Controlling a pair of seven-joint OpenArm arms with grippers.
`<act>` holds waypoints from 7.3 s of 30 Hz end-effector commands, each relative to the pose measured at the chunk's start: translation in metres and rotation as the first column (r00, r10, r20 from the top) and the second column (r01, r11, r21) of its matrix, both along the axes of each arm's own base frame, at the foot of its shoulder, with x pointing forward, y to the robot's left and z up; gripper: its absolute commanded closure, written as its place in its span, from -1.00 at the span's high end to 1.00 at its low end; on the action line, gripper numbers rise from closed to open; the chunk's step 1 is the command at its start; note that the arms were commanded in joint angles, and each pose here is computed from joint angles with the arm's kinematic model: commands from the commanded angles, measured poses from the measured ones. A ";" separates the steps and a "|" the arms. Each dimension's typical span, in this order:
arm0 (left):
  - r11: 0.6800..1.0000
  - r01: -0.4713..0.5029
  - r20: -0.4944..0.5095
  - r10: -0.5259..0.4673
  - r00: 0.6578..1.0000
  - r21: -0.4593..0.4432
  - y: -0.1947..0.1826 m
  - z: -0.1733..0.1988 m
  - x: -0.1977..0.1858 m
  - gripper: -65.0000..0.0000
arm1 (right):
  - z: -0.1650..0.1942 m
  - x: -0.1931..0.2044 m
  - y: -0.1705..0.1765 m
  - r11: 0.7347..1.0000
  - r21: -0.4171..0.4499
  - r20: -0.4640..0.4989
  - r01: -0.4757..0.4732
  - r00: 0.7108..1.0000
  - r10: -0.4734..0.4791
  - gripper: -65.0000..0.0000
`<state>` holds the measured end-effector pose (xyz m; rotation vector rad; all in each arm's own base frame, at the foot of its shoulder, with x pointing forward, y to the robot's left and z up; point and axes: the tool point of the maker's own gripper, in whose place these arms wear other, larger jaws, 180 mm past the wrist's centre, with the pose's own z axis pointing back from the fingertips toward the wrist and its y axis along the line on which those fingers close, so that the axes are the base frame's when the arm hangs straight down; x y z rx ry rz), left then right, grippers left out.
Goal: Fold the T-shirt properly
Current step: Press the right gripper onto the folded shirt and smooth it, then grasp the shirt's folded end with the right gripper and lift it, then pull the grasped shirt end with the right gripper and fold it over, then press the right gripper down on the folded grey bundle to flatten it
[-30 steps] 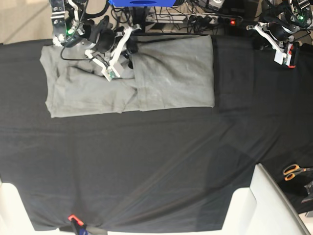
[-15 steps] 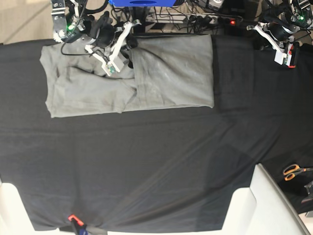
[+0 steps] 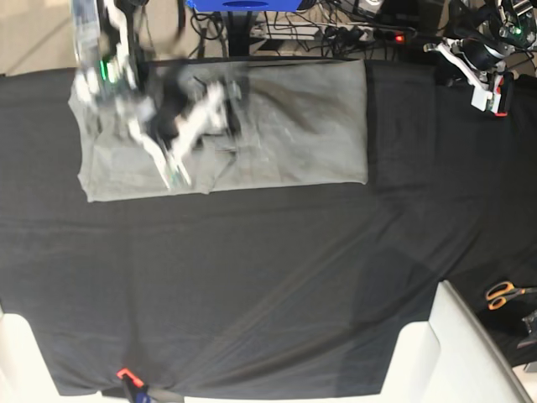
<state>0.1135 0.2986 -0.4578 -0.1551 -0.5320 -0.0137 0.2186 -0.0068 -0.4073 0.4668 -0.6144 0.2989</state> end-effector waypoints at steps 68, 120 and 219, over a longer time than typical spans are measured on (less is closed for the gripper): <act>1.000 0.005 0.029 -0.005 1.000 0.002 0.002 0.007 0.004 -1.00 | -0.047 0.053 0.000 0.998 0.016 -0.040 0.063 0.997 -0.063 -0.28; 1.000 0.007 0.028 -0.007 1.000 0.001 0.001 0.006 0.003 -1.00 | -0.105 -0.047 -0.182 0.964 0.059 -0.456 0.260 0.866 -0.206 0.65; 1.000 0.014 0.047 -0.014 0.999 -0.001 -0.001 0.008 0.012 -1.00 | -0.028 0.008 -0.002 0.932 -0.250 -0.087 0.262 0.953 -0.292 -0.99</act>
